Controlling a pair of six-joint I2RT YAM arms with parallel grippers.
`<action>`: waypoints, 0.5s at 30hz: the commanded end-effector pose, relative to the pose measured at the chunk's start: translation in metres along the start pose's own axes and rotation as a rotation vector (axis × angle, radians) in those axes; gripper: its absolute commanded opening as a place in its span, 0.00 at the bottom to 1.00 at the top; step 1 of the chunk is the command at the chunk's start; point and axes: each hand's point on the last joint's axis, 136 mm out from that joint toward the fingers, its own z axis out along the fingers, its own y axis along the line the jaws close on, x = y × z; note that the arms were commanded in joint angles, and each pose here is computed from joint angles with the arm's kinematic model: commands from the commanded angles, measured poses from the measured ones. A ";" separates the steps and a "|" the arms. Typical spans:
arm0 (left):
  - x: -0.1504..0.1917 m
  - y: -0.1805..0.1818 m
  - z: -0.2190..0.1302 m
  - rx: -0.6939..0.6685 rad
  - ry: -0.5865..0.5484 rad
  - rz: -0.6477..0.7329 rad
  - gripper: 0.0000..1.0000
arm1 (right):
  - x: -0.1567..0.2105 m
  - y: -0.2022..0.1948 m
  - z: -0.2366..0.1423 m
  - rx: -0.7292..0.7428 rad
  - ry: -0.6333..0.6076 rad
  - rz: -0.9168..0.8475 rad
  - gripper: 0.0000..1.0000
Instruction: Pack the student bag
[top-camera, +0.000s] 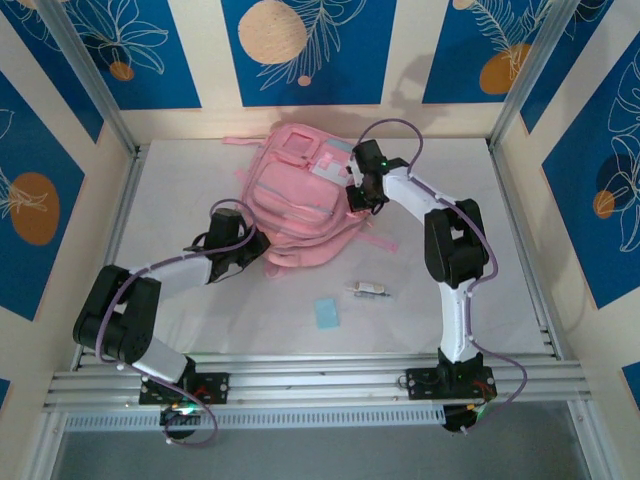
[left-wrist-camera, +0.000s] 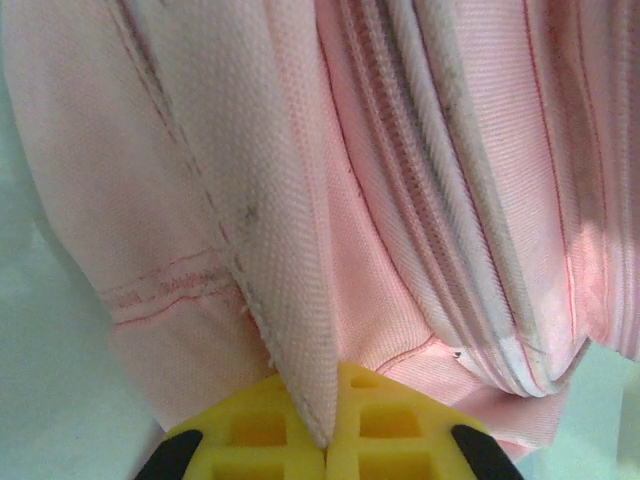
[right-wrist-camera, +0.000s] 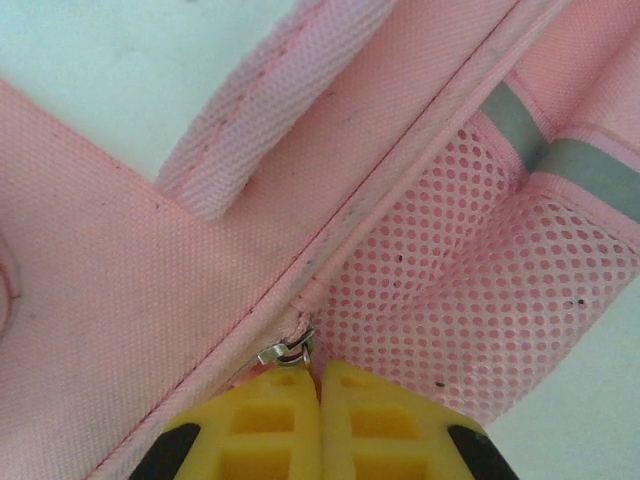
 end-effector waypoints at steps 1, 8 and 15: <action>0.005 0.033 -0.008 -0.112 0.007 -0.010 0.00 | -0.021 -0.067 -0.003 0.155 -0.062 0.133 0.00; 0.002 0.026 -0.009 -0.080 -0.002 -0.016 0.00 | -0.015 -0.009 -0.046 -0.065 -0.120 0.139 0.40; 0.003 0.012 -0.002 -0.015 0.014 -0.018 0.00 | -0.003 0.043 -0.082 -0.170 -0.158 0.138 0.54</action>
